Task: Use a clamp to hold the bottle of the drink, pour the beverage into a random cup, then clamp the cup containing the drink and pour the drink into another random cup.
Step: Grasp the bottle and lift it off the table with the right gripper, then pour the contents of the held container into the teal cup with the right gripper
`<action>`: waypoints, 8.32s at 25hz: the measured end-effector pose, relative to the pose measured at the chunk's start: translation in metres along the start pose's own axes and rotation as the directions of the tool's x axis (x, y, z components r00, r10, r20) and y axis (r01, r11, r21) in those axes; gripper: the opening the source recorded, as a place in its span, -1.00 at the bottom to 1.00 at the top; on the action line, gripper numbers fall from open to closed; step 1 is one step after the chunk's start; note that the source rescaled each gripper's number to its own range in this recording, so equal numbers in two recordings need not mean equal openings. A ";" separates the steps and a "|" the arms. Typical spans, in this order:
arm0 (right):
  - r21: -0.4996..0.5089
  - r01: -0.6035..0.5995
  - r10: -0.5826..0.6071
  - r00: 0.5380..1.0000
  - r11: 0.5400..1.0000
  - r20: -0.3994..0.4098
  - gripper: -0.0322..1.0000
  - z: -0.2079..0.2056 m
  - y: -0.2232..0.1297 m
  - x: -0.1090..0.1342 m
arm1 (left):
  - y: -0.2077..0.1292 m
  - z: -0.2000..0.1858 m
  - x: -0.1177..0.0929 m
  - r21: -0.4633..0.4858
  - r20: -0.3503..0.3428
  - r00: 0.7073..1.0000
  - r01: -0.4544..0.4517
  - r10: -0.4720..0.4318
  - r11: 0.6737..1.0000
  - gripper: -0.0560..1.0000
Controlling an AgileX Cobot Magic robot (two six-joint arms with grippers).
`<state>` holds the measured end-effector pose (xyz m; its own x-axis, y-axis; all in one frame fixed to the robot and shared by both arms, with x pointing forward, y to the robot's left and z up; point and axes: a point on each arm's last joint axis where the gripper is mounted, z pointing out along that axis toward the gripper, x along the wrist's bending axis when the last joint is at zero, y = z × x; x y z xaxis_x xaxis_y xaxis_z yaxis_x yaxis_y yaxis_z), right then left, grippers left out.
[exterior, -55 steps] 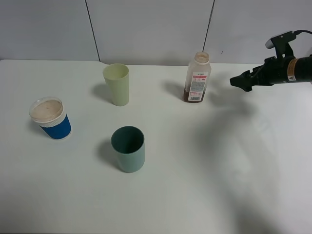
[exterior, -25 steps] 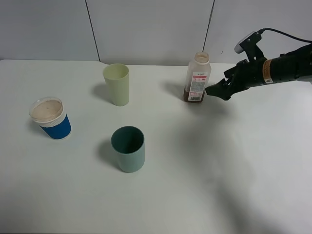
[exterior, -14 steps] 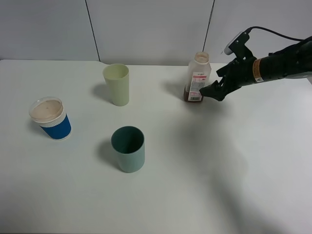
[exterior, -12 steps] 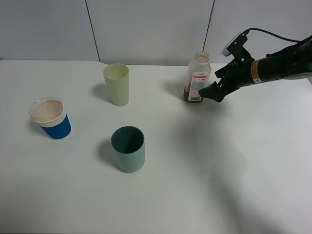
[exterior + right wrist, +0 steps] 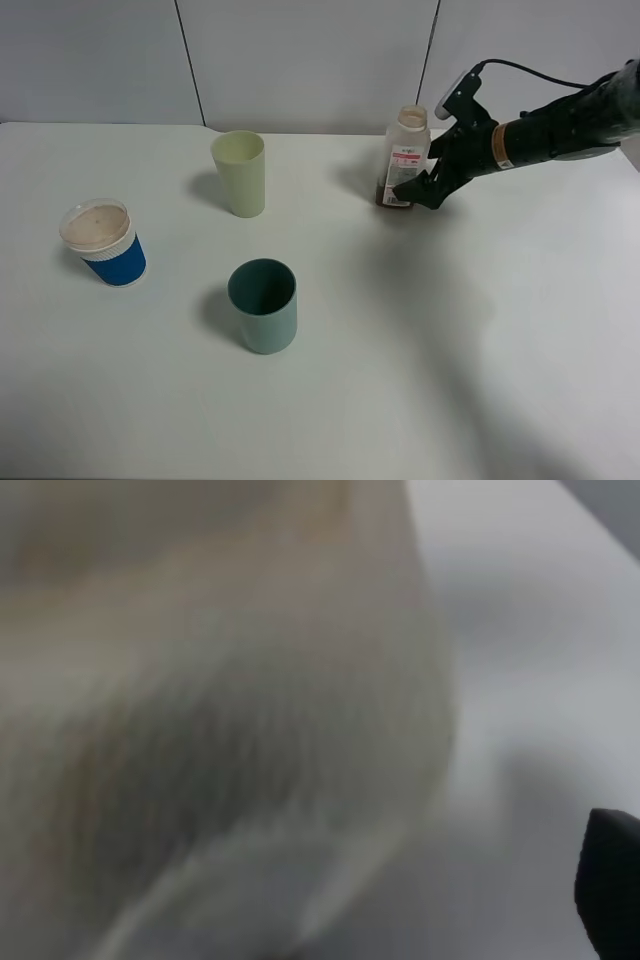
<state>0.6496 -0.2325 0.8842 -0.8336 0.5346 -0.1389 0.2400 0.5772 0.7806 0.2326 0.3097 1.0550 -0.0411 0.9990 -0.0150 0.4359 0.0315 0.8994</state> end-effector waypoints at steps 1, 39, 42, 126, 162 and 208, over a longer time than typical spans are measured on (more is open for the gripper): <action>-0.005 0.014 -0.014 1.000 1.000 -0.009 0.93 0.006 0.002 0.000 | 0.000 0.000 0.000 0.000 0.000 1.000 0.000 0.000 1.000 1.00; -0.099 -0.037 0.023 0.990 0.994 -0.140 -0.85 0.036 0.011 0.025 | 0.000 0.000 0.000 0.000 0.000 1.000 0.000 0.000 1.000 1.00; -0.101 -0.040 0.025 0.990 0.994 -0.139 -0.85 0.036 0.011 0.025 | 0.000 0.000 0.000 0.000 0.000 1.000 0.000 0.000 1.000 1.00; -0.021 0.152 -0.152 0.988 0.988 -0.011 -0.91 -0.018 0.126 0.177 | 0.000 0.000 0.000 0.001 0.000 1.000 -0.001 0.001 1.000 1.00; 0.119 0.382 -0.392 0.916 0.917 0.084 -0.91 -0.049 0.114 0.206 | 0.000 0.000 0.000 0.001 0.000 1.000 -0.001 0.001 1.000 1.00; 0.332 0.814 -0.845 0.528 0.477 -0.081 -0.91 -0.051 0.108 0.231 | 0.000 0.000 0.000 0.001 0.000 1.000 -0.001 0.001 1.000 1.00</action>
<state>0.4575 -0.0781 0.9670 -0.6834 -0.2558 -0.6838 -0.3992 0.9151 0.0566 0.2327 0.3097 1.0548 -0.0406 0.9991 -0.0139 0.4367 0.0303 0.8991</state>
